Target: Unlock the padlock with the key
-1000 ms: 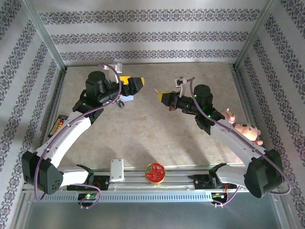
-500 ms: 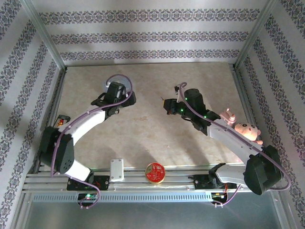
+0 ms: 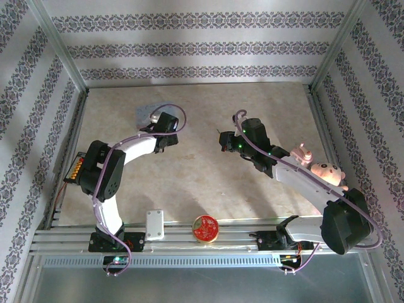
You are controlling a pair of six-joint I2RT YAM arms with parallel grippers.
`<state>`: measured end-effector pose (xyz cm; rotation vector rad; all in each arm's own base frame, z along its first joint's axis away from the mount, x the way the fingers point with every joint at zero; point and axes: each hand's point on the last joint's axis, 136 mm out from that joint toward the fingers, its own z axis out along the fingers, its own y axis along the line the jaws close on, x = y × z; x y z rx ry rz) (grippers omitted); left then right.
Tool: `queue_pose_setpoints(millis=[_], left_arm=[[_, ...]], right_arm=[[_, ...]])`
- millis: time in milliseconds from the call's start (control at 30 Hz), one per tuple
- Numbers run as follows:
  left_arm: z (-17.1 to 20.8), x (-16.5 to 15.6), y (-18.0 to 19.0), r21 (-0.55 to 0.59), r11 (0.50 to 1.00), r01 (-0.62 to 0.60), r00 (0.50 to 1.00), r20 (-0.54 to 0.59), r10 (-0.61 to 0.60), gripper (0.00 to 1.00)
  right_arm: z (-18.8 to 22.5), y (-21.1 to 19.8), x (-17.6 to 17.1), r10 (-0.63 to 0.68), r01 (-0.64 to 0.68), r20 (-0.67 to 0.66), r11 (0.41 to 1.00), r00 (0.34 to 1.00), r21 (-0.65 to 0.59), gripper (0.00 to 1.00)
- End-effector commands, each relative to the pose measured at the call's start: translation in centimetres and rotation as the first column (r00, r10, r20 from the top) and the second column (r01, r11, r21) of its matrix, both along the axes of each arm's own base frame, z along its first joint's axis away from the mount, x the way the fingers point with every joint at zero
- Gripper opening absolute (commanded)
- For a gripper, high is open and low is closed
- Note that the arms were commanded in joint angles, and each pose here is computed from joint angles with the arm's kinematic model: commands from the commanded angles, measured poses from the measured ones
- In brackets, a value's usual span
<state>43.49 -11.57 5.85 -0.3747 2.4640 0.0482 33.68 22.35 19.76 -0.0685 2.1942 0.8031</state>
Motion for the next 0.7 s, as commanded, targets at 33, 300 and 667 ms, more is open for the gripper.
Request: queue_pose_setpoints(millis=[33,300,667], left_arm=[[0.4,2.1,1.6,0.016,0.997,-0.070,0.996,0.062,0.069,0.73],[-1.0,4.1,1.4,0.015,0.998,-0.059,0.996,0.065,0.058,0.68],[-1.6,5.5,2.9,0.076,0.990,-0.117,0.990,0.082,0.111,0.62]], right_arm=[[-0.9,-0.3,0.3,-0.019,0.019,-0.014,1.000,1.000,-0.014,0.00],[-0.7,0.2,0.9,-0.008,0.008,-0.016,1.000,1.000,-0.004,0.00],[-0.3,0.7,1.5,0.007,-0.007,-0.018,1.000,1.000,0.010,0.00]])
